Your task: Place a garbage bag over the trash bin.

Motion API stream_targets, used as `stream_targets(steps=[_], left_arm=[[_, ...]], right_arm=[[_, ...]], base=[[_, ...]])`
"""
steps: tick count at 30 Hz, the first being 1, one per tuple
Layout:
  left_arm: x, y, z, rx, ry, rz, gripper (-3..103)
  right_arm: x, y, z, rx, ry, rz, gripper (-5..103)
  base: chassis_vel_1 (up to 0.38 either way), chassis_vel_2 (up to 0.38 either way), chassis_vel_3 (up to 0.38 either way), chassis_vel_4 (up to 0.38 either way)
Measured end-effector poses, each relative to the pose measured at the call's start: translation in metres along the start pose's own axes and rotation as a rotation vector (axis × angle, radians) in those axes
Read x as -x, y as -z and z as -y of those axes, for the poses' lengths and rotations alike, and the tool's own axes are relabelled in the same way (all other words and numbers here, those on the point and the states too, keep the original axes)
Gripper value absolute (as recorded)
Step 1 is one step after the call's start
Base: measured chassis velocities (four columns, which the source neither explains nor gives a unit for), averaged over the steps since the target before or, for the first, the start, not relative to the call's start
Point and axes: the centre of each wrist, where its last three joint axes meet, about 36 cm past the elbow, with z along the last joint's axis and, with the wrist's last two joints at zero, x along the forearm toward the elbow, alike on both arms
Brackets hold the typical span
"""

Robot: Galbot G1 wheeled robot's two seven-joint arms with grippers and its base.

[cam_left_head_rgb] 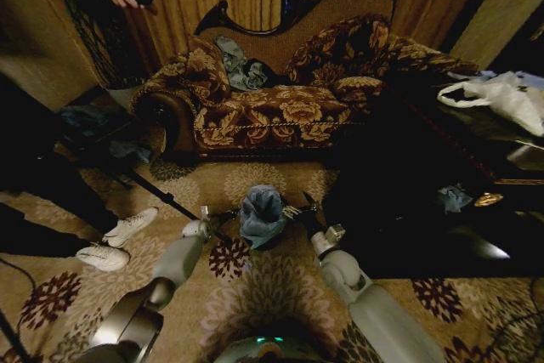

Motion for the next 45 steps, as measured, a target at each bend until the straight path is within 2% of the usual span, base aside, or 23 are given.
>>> stream_targets(steps=[6, 11, 12, 14, 15, 17, 18, 21, 24, 25, 26, 28, 30, 33, 34, 35, 36, 37, 38, 40, 42, 43, 45], left_arm=[[-0.012, 0.003, 0.006, 0.014, 0.011, 0.003, -1], [-0.034, 0.001, 0.01, 0.062, 0.001, 0.038, 20], [-0.034, 0.001, 0.01, 0.062, 0.001, 0.038, 20], [-0.055, -0.002, 0.005, 0.129, -0.017, 0.089, 31], [-0.055, -0.002, 0.005, 0.129, -0.017, 0.089, 31], [-0.076, -0.006, -0.004, 0.19, -0.025, 0.126, 41], [-0.076, -0.006, -0.004, 0.19, -0.025, 0.126, 41], [-0.093, -0.004, -0.01, 0.227, -0.041, 0.178, 53], [-0.113, 0.011, -0.006, 0.276, -0.082, 0.246, 69], [-0.113, 0.011, -0.006, 0.276, -0.082, 0.246, 69], [-0.119, 0.017, -0.002, 0.291, -0.095, 0.265, 75], [-0.135, 0.034, 0.013, 0.325, -0.12, 0.317, 85], [-0.139, 0.041, 0.019, 0.332, -0.12, 0.331, 85], [-0.151, 0.074, 0.042, 0.343, -0.086, 0.387, 98], [-0.156, 0.085, 0.054, 0.338, -0.057, 0.409, 100], [-0.156, 0.085, 0.054, 0.338, -0.057, 0.409, 100], [-0.161, 0.096, 0.068, 0.325, -0.004, 0.428, 100], [-0.172, 0.108, 0.096, 0.31, 0.083, 0.445, 100], [-0.172, 0.108, 0.096, 0.31, 0.083, 0.445, 100], [-0.204, 0.118, 0.159, 0.296, 0.218, 0.474, 100], [-0.238, 0.113, 0.199, 0.285, 0.272, 0.46, 100], [-0.238, 0.113, 0.199, 0.285, 0.272, 0.46, 100], [-0.274, 0.095, 0.224, 0.295, 0.303, 0.447, 100]], right_arm=[[0.0, 0.004, -0.004, 0.008, 0.009, 0.01, 100], [-0.003, 0.006, -0.008, 0.015, 0.017, 0.012, 100], [-0.003, 0.006, -0.008, 0.015, 0.017, 0.012, 100], [-0.006, 0.006, -0.008, 0.018, 0.016, 0.009, 100], [-0.006, 0.006, -0.008, 0.018, 0.016, 0.009, 100], [-0.006, 0.005, -0.008, 0.02, 0.016, 0.008, 100], [-0.006, 0.005, -0.008, 0.02, 0.016, 0.008, 100], [-0.006, 0.006, -0.008, 0.024, 0.016, 0.008, 100], [-0.007, 0.002, -0.008, 0.028, 0.01, -0.004, 100], [-0.007, 0.002, -0.008, 0.028, 0.01, -0.004, 100], [-0.009, -0.003, -0.008, 0.034, 0.001, -0.014, 100], [-0.014, -0.015, -0.006, 0.048, -0.029, -0.028, 100], [-0.015, -0.018, -0.005, 0.05, -0.038, -0.03, 100], [-0.017, -0.02, 0.002, 0.051, -0.067, -0.022, 100], [-0.018, -0.02, 0.006, 0.041, -0.077, -0.012, 100], [-0.018, -0.02, 0.006, 0.041, -0.077, -0.012, 100], [-0.019, -0.019, 0.012, 0.026, -0.087, -0.001, 100], [-0.02, -0.014, 0.019, 0.004, -0.101, 0.008, 100], [-0.02, -0.014, 0.019, 0.004, -0.101, 0.008, 100], [-0.032, 0.007, 0.029, -0.03, -0.121, 0.019, 100], [-0.048, 0.025, 0.039, -0.059, -0.154, 0.02, 100], [-0.048, 0.025, 0.039, -0.059, -0.154, 0.02, 100], [-0.065, 0.036, 0.048, -0.079, -0.193, 0.033, 100]], base=[[0.0, 0.0, 0.0, 0.0], [0.0, 0.0, 0.0, 0.0], [0.0, 0.0, 0.0, 0.0], [0.0, 0.0, 0.0, 0.0], [0.0, 0.0, 0.0, 0.0], [0.0, 0.0, 0.0, 0.0], [0.0, 0.0, 0.0, 0.0], [0.0, 0.0, 0.0, 0.0], [0.0, 0.0, 0.0, 0.0], [0.0, 0.0, 0.0, 0.0], [0.0, 0.0, 0.0, 0.0], [0.0, 0.0, 0.0, 0.0], [0.0, 0.0, 0.0, 0.0], [0.0, 0.0, 0.0, 0.0], [0.0, 0.0, 0.0, 0.0], [0.0, 0.0, 0.0, 0.0], [0.0, 0.0, 0.0, 0.0], [0.0, 0.0, 0.0, 0.0], [0.0, 0.0, 0.0, 0.0], [0.0, 0.0, 0.0, 0.0], [0.0, 0.0, 0.0, 0.0], [0.0, 0.0, 0.0, 0.0], [0.0, 0.0, 0.0, 0.0]])
